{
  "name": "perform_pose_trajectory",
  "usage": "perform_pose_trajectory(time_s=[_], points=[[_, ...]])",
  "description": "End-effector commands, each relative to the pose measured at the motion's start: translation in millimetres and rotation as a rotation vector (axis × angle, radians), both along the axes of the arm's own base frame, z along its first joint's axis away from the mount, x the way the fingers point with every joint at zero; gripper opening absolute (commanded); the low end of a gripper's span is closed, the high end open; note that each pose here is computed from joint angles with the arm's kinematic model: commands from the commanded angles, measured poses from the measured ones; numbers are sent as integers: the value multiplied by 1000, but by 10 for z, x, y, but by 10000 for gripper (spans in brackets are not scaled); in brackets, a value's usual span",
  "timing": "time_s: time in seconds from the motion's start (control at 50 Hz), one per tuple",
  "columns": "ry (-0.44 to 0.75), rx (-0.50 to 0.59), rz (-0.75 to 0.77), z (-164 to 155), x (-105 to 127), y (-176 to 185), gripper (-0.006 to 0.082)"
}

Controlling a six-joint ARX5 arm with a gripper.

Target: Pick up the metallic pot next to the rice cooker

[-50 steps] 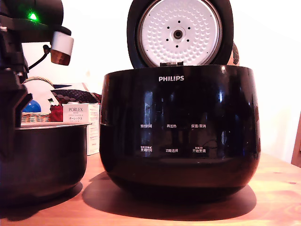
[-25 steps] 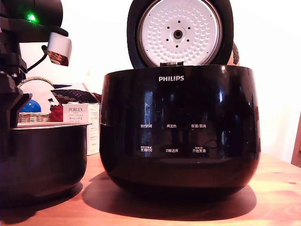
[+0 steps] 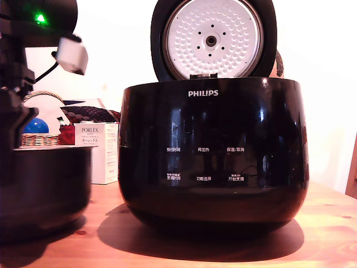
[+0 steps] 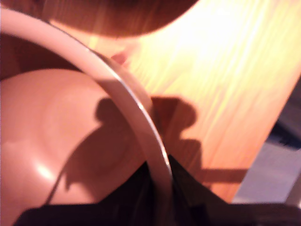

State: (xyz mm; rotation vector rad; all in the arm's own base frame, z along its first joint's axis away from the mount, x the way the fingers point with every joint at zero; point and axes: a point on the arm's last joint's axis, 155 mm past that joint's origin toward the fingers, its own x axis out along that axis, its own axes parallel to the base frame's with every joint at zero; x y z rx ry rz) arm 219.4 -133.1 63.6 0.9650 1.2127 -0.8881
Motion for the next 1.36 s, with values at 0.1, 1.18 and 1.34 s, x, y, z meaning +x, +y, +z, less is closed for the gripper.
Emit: perform_pose_trajectory(time_s=[0.1, 1.18, 1.34], points=[[1, 77, 11, 107, 28, 132, -24], [-247, 31, -96, 1537, 348, -204, -24], [-247, 31, -96, 1537, 349, -204, -24]])
